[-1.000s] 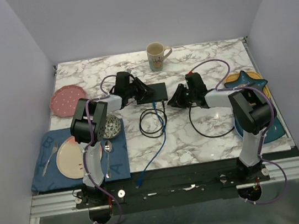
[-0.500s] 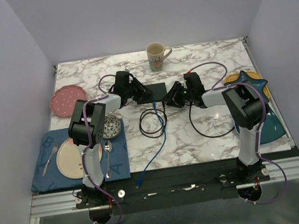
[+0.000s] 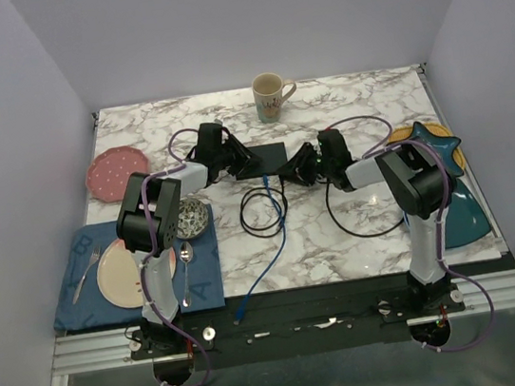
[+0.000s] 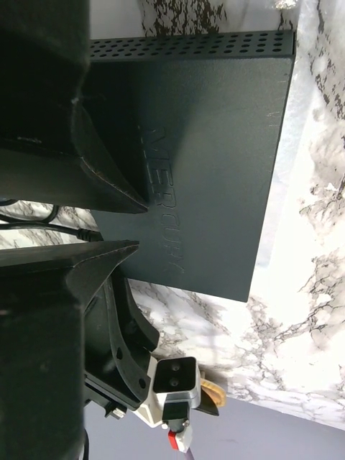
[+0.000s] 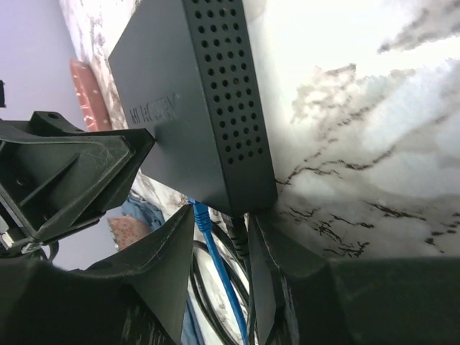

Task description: Pull the plug from the switch port

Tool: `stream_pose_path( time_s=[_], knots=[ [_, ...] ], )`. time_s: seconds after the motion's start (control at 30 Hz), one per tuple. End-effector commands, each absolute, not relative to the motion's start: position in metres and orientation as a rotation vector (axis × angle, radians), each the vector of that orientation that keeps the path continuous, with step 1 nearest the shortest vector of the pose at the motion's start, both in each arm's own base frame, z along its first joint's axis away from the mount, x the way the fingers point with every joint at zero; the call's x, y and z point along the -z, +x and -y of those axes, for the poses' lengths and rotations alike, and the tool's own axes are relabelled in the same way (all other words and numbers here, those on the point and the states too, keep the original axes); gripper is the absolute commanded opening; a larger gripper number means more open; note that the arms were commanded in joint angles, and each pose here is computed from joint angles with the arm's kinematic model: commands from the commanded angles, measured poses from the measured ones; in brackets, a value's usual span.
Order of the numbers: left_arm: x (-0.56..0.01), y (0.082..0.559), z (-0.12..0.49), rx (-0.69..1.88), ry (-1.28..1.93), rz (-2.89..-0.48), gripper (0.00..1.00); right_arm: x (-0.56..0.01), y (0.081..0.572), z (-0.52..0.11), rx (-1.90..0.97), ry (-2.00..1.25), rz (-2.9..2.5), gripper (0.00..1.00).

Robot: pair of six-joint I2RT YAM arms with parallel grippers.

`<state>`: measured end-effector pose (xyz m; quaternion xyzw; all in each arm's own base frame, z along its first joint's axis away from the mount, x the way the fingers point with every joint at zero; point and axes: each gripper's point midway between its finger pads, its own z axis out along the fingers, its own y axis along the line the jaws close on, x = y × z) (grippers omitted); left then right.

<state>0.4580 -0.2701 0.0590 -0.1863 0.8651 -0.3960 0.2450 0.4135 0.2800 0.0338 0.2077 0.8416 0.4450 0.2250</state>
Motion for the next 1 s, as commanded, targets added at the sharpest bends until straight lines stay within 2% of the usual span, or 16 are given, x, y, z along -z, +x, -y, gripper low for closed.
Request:
stream_pose_path(
  time_s=[0.0,0.77,0.97],
  knots=[
    [-0.021,0.434,0.249,0.925,-0.557,-2.493,0.38,-0.026,0.414,-0.277,-1.282,0.692,-2.257,0.43],
    [-0.016,0.431,0.248,0.925,-0.567,-2.508,0.38,-0.014,0.417,-0.273,-1.276,0.808,-2.223,0.38],
    [-0.016,0.431,0.248,0.926,-0.564,-2.509,0.38,-0.012,0.417,-0.270,-1.259,0.829,-2.226,0.34]
  ],
)
